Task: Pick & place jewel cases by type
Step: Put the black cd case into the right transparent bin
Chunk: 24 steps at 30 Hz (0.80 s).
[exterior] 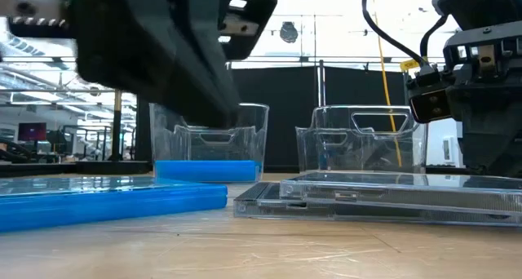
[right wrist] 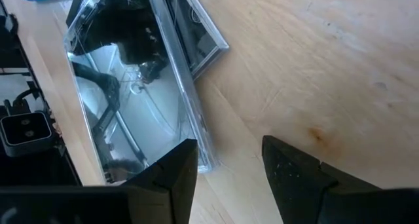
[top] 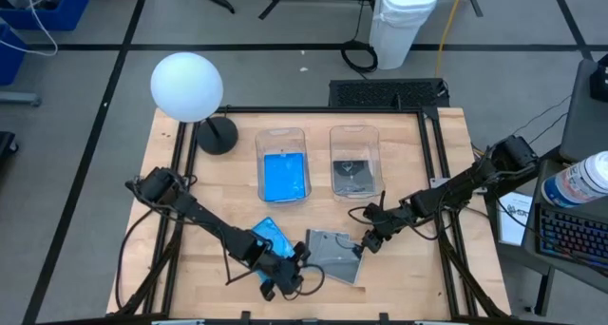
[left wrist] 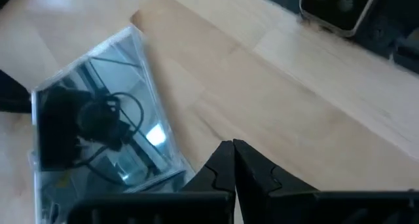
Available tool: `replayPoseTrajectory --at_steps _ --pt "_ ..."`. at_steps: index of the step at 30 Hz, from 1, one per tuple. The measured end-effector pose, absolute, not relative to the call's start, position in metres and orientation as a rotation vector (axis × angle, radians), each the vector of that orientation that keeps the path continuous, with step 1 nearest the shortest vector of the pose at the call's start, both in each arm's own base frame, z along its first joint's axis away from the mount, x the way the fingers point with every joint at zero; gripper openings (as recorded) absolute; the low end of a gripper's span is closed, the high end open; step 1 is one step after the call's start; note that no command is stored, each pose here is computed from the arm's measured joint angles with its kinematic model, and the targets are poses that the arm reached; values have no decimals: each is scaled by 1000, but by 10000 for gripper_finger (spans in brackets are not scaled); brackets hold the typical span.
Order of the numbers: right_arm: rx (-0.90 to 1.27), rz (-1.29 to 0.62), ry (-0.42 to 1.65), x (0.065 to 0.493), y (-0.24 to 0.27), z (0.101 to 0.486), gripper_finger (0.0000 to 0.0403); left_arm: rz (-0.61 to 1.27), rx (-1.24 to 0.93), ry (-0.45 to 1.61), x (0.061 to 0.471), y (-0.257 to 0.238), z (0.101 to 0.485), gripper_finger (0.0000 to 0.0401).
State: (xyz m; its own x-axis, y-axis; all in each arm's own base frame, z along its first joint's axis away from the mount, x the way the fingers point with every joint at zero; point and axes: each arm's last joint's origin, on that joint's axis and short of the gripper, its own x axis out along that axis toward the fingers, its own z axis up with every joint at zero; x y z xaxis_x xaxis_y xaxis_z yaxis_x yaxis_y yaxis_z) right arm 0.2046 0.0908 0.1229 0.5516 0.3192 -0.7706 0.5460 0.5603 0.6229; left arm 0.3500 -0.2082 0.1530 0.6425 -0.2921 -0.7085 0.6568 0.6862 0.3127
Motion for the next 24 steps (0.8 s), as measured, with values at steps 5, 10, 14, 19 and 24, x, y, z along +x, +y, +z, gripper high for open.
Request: replayPoseTrajectory --at_steps 5,10,14,19,24 --pt "1017 -161 1015 205 91 123 166 -565 619 661 354 -212 140 17" --pt "1008 -161 1006 204 93 123 166 -538 627 644 357 -212 136 4" --pt "999 -157 1005 203 95 123 166 -552 612 613 359 -213 138 13" --pt "996 -157 1004 203 96 123 166 -555 607 616 359 -213 138 5" --pt "982 -170 995 203 95 123 167 -544 588 548 364 -214 143 10"
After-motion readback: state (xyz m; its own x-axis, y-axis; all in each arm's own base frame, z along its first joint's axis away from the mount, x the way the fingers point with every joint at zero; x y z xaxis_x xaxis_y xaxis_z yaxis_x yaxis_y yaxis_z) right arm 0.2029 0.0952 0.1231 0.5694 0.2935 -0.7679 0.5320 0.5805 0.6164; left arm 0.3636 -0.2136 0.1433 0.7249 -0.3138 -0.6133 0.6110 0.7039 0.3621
